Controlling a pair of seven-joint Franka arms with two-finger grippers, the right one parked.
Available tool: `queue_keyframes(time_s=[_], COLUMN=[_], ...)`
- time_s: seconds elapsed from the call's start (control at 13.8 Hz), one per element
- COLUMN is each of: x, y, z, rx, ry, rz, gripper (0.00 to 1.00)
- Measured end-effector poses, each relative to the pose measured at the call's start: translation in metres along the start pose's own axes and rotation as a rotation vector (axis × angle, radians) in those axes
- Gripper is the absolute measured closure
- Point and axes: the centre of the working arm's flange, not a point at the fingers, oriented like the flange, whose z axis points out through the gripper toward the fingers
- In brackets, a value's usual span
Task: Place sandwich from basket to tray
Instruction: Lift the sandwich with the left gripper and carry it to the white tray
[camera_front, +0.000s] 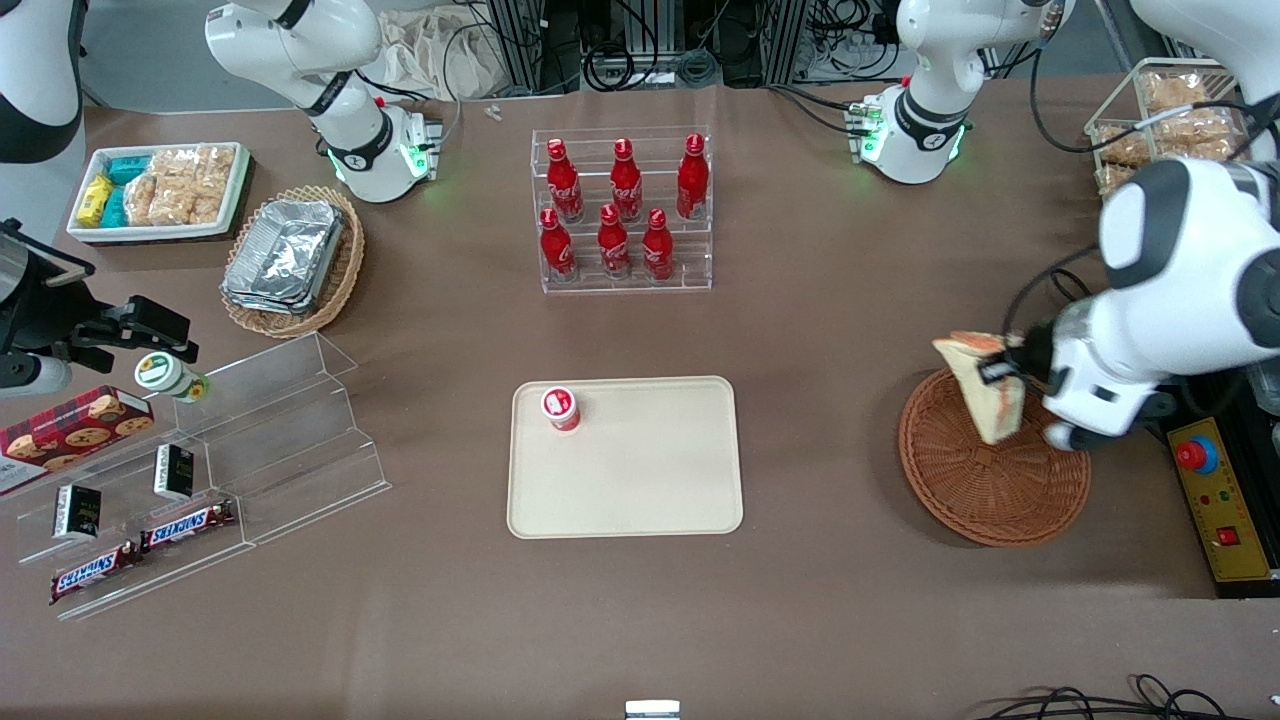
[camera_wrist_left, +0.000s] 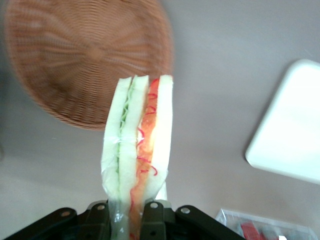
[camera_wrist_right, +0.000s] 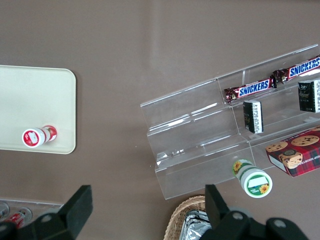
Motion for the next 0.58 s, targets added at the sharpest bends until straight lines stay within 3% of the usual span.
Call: queue_keyframes(time_s=[0.07,0.43,0.58], x=[-0.012,-0.052,-0.063], y=[0.028,0.161,0.206], z=[0.002,0.040,0.079], rx=[-0.006,-0.120,-0.110], ry=[0.006,0.133,0.177], rz=[0.058,0.272,0.269], gripper=[0.80,0.80,0.80])
